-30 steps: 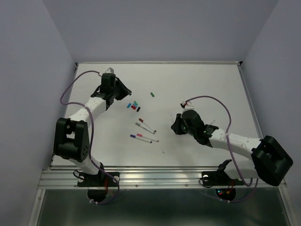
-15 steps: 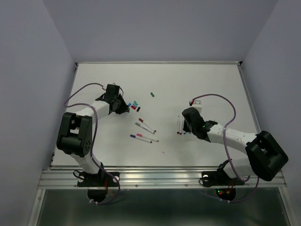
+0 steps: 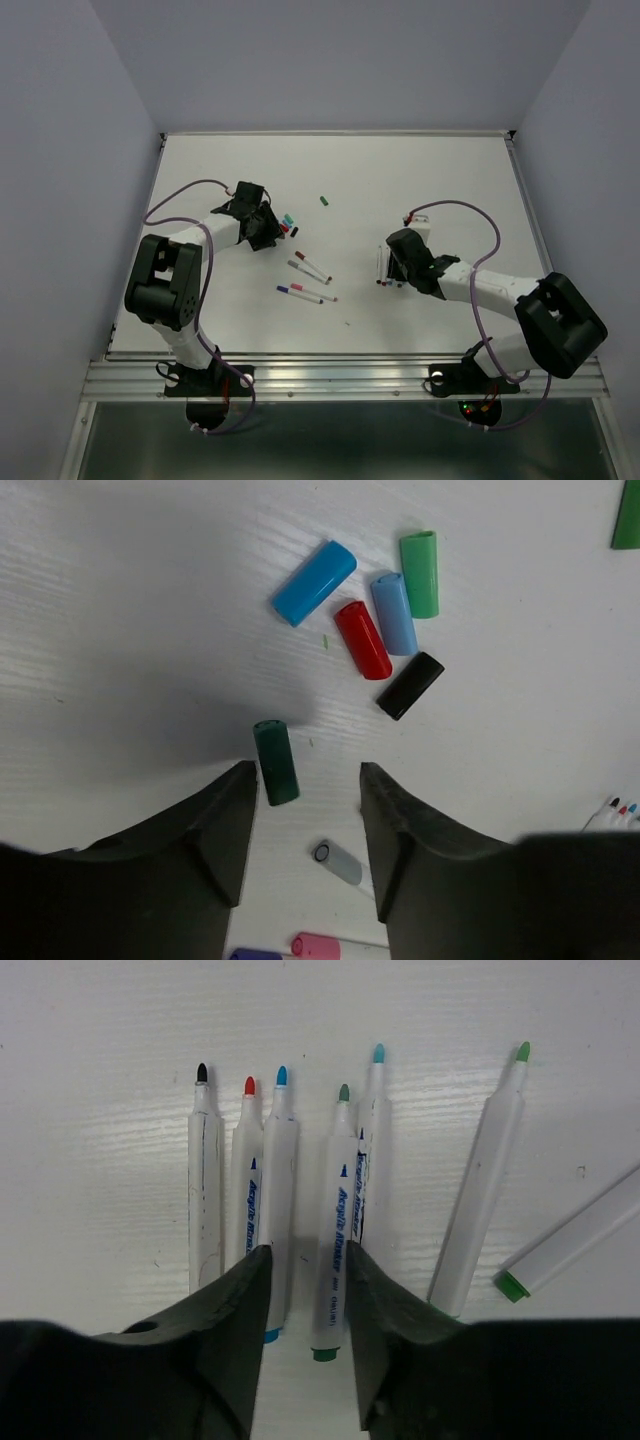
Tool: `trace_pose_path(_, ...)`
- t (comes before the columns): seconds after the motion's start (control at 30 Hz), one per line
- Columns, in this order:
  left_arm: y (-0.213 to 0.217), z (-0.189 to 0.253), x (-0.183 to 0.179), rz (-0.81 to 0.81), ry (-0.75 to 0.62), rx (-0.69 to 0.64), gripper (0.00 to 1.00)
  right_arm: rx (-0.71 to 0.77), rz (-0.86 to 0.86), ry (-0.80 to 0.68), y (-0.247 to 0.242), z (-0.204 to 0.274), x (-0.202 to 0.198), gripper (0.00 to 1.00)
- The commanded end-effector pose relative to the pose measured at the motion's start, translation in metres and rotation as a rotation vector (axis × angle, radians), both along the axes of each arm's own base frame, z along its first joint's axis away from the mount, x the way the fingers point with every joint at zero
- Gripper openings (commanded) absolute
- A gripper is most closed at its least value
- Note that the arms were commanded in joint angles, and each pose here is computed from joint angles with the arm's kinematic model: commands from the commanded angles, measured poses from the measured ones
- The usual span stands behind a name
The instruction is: Open the pen caps
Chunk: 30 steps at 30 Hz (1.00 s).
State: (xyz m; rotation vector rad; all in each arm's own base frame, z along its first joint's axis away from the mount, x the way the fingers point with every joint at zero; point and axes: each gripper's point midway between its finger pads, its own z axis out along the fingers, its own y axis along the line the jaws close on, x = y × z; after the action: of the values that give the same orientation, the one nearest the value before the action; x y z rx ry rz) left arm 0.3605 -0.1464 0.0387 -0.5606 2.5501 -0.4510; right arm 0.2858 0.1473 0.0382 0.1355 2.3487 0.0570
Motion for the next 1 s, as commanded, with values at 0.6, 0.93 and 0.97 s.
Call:
trace_pose_path(0.6, 0.014, 0.111, 0.014, 0.071, -0.255, 0.036, 0.95, 0.111, 0.642, -0.174, 0.124, 0.082, 0.011, 1.0)
trace_pose_path(0.93, 0.034, 0.103, -0.004, 0.155, -0.249, 0.068, 0.99, -0.043, 0.77, -0.172, 0.201, 0.062, 0.047, 1.0)
trace_pose_path(0.97, 0.034, 0.103, -0.005, 0.159, -0.249, 0.066, 0.99, -0.056, 0.776, -0.151, 0.203, 0.051, 0.048, 1.0)
